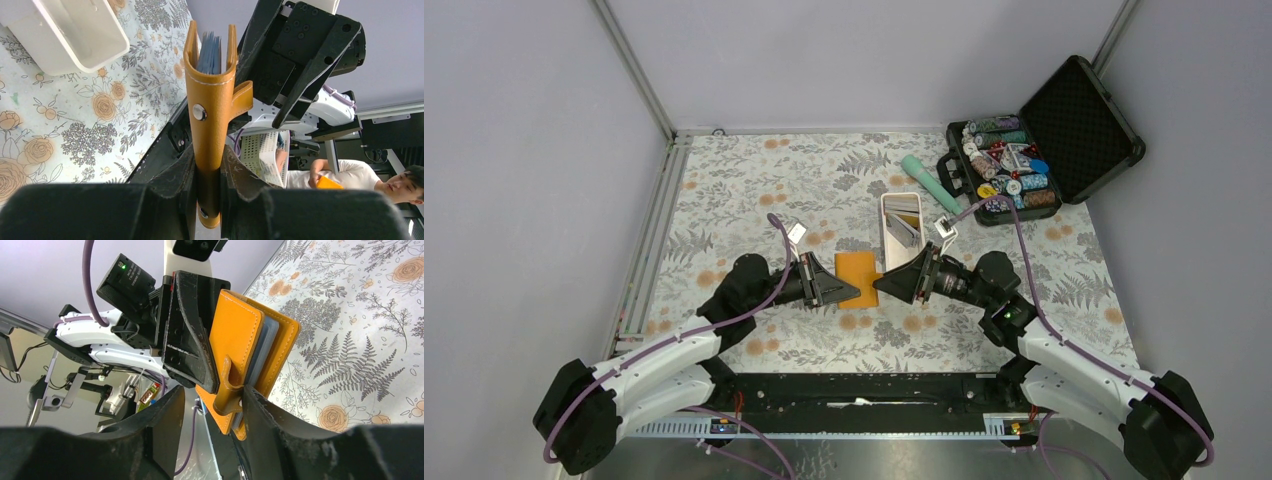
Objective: Put the credit cards into the card holder
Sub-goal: Close the card holder at the center of the board.
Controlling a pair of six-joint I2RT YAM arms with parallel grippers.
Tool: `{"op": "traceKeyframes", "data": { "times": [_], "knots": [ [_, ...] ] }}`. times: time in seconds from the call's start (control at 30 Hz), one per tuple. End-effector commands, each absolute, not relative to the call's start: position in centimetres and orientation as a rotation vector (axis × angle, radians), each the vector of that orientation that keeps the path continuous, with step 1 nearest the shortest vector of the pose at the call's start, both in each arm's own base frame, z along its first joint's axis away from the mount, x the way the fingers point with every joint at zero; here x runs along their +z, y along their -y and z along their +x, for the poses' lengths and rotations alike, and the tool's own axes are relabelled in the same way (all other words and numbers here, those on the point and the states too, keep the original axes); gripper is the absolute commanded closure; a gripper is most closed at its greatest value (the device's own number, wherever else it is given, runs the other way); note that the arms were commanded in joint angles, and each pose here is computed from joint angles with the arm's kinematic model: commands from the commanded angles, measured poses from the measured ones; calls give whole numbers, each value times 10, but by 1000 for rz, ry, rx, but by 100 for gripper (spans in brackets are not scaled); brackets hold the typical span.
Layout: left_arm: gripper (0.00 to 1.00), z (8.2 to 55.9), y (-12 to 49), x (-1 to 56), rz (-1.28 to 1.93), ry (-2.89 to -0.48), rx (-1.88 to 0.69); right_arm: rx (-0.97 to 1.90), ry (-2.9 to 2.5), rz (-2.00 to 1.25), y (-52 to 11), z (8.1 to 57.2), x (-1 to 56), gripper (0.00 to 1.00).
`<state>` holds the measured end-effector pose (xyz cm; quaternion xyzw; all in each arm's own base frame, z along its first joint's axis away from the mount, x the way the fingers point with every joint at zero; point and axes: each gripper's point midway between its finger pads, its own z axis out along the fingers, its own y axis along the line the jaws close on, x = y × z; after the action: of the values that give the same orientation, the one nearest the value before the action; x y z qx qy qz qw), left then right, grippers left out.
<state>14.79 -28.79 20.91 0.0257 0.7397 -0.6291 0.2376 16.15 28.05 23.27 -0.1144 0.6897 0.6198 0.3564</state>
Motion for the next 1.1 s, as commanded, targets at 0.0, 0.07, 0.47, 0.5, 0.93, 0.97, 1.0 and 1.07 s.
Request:
{"op": "traceKeyframes", "data": {
  "times": [0.0,0.07,0.47,0.5,0.93,0.97,1.0,1.07],
  "knots": [
    [100,148,289,229,111,-1932,-1759,1667,-1673,-362,-284,153,261,49],
    [100,149,289,228,110,-1939,-1755,1661,-1668,-360,-283,153,261,52],
    [100,148,288,227,107,-1945,-1753,1607,-1686,-368,-280,156,252,67],
    [100,148,287,227,106,-1948,-1750,1588,-1688,-353,-279,159,250,70],
    [100,156,282,217,42,-2045,-1640,1288,-1788,-449,-278,184,229,98],
    [100,157,282,216,32,-2058,-1630,1251,-1797,-468,-279,185,227,99],
    [100,157,282,216,25,-2068,-1623,1218,-1802,-490,-282,185,226,99],
    [100,159,281,216,-3,-2079,-1614,1148,-1824,-556,-292,182,220,100]
  ]
}}
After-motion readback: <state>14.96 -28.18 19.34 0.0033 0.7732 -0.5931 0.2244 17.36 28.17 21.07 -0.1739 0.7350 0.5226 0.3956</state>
